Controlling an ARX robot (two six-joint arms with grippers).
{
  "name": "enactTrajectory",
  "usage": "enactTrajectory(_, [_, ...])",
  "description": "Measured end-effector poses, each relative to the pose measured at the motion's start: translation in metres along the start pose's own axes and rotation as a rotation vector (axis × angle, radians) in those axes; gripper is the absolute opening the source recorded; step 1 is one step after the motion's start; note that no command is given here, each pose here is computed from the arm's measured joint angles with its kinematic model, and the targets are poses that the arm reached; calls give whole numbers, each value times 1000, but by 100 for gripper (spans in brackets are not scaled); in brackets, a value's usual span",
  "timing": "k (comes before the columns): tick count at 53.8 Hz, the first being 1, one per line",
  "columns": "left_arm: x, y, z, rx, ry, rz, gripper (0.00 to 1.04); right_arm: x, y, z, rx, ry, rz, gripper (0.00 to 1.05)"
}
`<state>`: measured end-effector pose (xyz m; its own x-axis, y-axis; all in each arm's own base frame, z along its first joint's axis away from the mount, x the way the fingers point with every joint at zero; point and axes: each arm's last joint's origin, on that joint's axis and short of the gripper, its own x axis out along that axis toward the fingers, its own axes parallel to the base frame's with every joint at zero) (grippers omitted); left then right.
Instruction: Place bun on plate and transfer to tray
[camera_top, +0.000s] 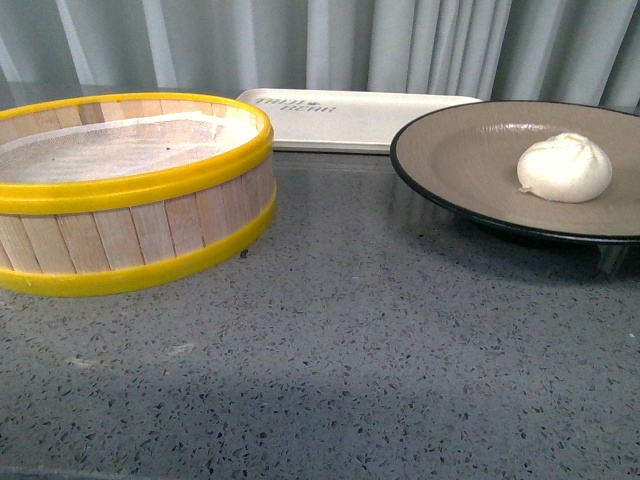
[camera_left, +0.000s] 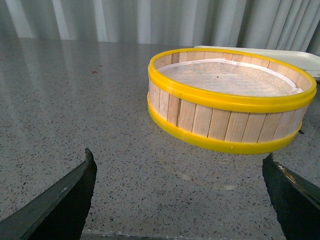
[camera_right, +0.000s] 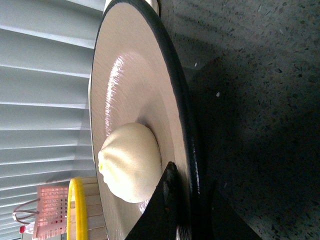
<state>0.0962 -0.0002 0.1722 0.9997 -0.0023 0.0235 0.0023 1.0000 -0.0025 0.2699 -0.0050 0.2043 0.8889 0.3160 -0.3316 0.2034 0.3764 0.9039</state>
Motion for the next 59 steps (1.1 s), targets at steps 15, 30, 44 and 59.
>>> enactTrajectory(15, [0,0,0,0,0,0,98,-8,20,10,0,-57,112,3])
enactTrajectory(30, [0,0,0,0,0,0,98,15,57,58,26,-127,177,3])
enactTrajectory(44, [0,0,0,0,0,0,98,73,86,105,54,-108,149,3])
enactTrajectory(59, [0,0,0,0,0,0,98,146,86,128,84,-39,76,3])
